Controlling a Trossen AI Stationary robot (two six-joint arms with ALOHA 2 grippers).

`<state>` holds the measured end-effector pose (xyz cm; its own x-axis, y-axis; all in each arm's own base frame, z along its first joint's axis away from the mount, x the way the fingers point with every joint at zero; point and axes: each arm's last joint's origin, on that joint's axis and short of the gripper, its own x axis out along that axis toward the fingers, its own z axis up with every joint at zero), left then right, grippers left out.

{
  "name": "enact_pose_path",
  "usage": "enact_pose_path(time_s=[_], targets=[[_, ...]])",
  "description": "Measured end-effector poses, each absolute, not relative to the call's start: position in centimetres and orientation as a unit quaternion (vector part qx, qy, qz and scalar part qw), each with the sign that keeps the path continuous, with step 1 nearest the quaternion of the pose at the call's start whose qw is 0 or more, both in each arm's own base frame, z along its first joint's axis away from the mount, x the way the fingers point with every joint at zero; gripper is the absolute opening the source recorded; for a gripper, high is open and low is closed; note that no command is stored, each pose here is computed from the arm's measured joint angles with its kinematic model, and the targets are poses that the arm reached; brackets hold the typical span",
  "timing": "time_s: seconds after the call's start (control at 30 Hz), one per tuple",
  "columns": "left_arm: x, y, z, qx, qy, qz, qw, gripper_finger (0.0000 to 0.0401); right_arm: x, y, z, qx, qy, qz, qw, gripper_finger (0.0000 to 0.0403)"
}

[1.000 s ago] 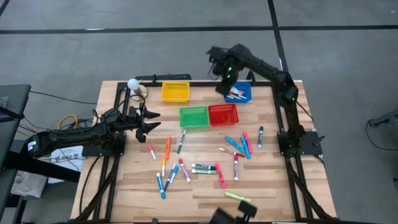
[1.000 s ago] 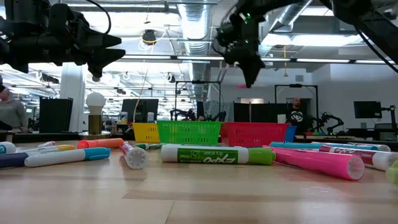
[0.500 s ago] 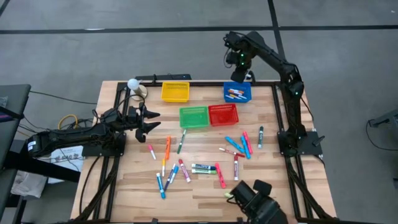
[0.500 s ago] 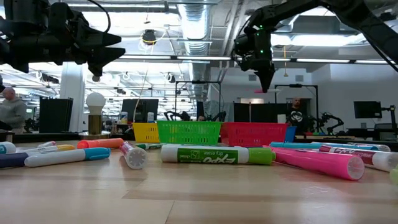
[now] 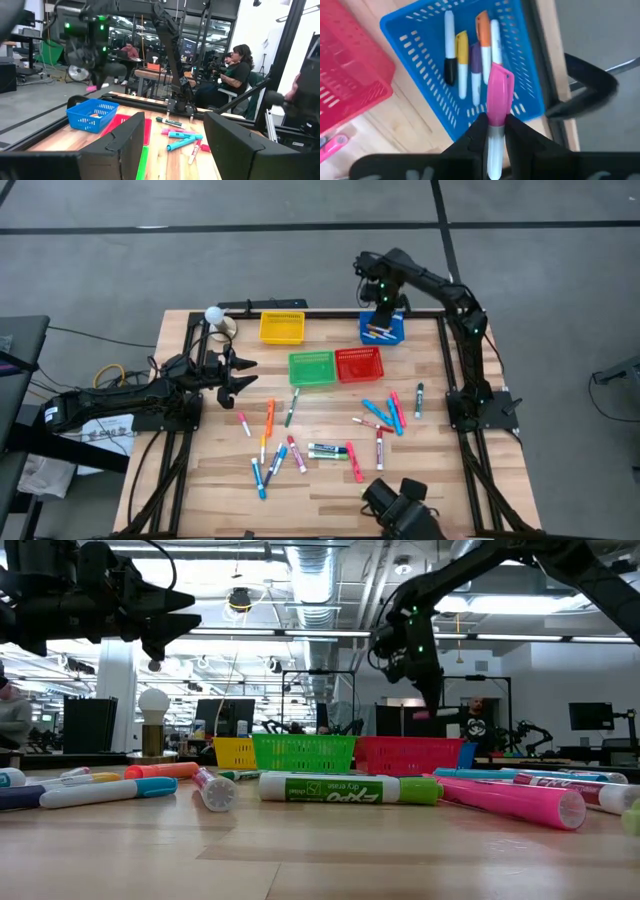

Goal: Pick & Place Markers
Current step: Put the right small pink highlighter pen into the blue bin, then put the small pink highlighter pen into the blue bin

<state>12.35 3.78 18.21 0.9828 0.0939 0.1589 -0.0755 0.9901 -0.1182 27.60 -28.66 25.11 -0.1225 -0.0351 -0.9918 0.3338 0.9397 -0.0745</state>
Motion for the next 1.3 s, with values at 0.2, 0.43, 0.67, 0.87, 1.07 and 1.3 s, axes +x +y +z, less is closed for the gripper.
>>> enact_pose_path(time_s=[0.2, 0.43, 0.67, 0.87, 1.07, 1.3], targets=[[12.3, 3.8, 18.3, -0.055, -0.086, 0.042, 0.994, 0.0204, 28.0, -28.5, 22.1, 0.089, 0.731, -0.131, 0.664, 0.0040], [12.3, 3.8, 18.3, -0.054, -0.088, 0.042, 0.994, 0.0204, 27.8, -28.3, 19.1, 0.078, 0.732, -0.121, 0.666, 0.0043], [12.3, 3.8, 18.3, -0.054, -0.089, 0.042, 0.994, 0.0204, 27.8, -28.1, 16.9, 0.056, 0.726, -0.110, 0.676, 0.0044], [12.3, 3.8, 18.4, -0.053, -0.092, 0.042, 0.993, 0.0204, 28.0, -28.3, 16.4, 0.048, 0.715, -0.113, 0.688, 0.0044], [12.3, 3.8, 18.4, -0.052, -0.094, 0.042, 0.993, 0.0204, 28.2, -28.4, 16.4, 0.044, 0.705, -0.103, 0.700, 0.0053], [12.3, 3.8, 18.5, -0.052, -0.096, 0.042, 0.993, 0.0204, 28.3, -28.4, 16.4, 0.041, 0.703, -0.104, 0.702, 0.0080]])
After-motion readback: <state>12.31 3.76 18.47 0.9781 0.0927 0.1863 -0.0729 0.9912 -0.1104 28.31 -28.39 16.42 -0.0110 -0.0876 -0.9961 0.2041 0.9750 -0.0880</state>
